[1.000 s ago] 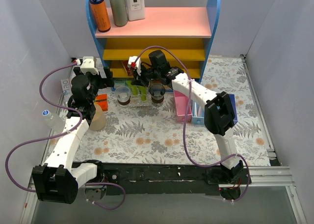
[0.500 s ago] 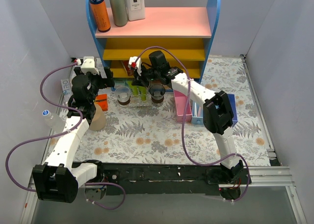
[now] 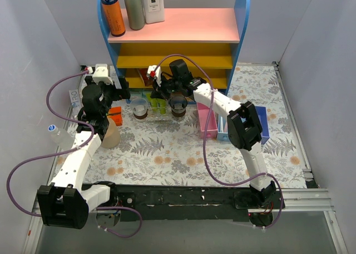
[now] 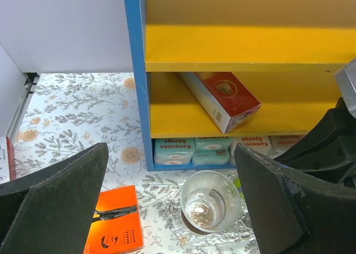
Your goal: Prepare toiletry sets of a toothbrush and toothpaste on the tray
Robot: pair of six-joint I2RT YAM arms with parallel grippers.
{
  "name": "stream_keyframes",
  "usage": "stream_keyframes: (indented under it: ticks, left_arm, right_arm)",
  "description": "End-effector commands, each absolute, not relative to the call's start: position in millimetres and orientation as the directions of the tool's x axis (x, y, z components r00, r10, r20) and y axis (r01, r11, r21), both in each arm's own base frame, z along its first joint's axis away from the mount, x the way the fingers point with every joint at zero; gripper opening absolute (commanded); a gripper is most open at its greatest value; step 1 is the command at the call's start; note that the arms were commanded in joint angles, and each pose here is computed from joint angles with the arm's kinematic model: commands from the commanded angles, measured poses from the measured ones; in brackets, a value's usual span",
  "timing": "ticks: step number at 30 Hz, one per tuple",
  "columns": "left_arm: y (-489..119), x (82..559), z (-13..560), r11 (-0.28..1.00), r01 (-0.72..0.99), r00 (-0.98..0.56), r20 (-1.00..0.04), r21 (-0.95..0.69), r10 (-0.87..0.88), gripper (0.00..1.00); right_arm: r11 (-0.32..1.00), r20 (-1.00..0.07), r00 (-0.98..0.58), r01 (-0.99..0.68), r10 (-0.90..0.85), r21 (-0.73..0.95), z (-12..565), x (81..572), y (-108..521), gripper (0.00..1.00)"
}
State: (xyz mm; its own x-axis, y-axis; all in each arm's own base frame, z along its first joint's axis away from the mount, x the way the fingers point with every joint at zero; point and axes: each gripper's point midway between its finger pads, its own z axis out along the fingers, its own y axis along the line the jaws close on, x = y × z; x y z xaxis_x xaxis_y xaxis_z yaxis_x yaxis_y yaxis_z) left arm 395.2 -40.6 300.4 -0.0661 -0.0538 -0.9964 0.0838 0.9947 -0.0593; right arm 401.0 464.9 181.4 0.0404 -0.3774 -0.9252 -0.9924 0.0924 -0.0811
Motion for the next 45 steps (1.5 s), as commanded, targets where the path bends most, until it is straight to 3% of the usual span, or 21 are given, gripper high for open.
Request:
stream_keyframes:
  ticks: [1,45]
  left_arm:
    - [-43.7,395.3,295.3,0.994,0.097,-0.079,-0.996,-0.051,-0.044,0.98]
    - [-46.8,393.6,297.8,0.993,0.108,-0.072,-0.996,-0.052,-0.044,0.98]
  right_arm:
    - [0.086,-0.949,0.104,-0.987,-0.297,-0.135,213.2,409.2,471.2,0.01]
    - [0.118,-0.947,0.029,-0.991,-0.319,-0.07,182.7,408.5,466.7,0.01]
